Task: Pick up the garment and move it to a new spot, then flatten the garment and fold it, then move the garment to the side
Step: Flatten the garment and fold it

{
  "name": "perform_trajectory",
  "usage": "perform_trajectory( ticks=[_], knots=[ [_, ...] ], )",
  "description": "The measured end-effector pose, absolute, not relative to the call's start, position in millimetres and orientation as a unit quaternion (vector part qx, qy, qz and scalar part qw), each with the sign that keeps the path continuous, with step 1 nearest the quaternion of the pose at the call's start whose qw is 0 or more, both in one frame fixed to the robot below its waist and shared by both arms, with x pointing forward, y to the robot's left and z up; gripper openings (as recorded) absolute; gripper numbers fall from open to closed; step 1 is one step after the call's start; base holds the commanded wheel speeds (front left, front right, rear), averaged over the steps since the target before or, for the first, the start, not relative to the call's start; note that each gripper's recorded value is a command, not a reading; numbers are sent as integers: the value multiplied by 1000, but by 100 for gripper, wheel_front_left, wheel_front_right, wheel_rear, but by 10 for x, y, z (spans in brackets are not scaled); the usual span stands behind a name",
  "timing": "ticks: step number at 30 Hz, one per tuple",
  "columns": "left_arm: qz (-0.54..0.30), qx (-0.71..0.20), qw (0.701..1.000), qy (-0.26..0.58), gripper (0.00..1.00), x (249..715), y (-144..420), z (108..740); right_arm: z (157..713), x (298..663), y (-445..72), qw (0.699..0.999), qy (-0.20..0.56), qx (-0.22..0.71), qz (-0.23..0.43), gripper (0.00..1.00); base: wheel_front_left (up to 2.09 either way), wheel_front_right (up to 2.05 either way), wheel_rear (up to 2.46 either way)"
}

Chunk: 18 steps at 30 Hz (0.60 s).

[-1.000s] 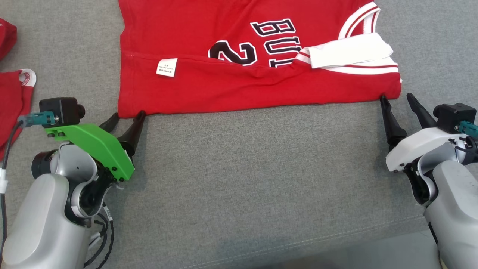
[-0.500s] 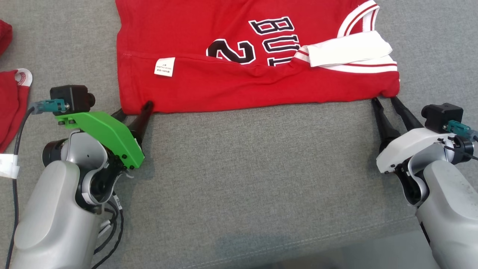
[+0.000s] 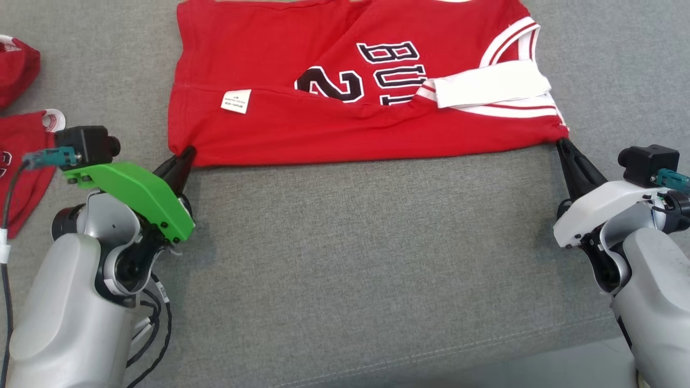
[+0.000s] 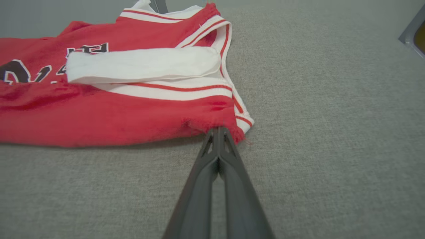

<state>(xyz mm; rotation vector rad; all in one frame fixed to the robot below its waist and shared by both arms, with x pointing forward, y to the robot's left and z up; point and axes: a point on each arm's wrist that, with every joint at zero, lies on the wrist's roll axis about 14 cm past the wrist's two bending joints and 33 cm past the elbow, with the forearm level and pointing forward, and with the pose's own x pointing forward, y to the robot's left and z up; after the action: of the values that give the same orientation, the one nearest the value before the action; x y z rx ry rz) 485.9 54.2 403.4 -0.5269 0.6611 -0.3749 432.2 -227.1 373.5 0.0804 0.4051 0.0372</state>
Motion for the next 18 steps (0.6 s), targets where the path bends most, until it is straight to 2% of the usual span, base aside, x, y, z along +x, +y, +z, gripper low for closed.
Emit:
perform_trajectory(
  ticks=[8, 17, 18],
  knots=[
    [-165, -271, 898, 305, 0, 4766, 687, 4150, 3890, 4289, -2329, 981, 191, 39, 21, 0, 0, 0, 0],
    [-144, -306, 892, 300, 0, 4534, 803, 4165, 3776, 4017, -2273, 972, 229, 46, 33, 0, 0, 0, 0],
    [-143, -307, 892, 300, 0, 4522, 806, 4162, 3777, 4019, -2277, 971, 231, 45, 34, 25, 0, 0, 0]
  ],
)
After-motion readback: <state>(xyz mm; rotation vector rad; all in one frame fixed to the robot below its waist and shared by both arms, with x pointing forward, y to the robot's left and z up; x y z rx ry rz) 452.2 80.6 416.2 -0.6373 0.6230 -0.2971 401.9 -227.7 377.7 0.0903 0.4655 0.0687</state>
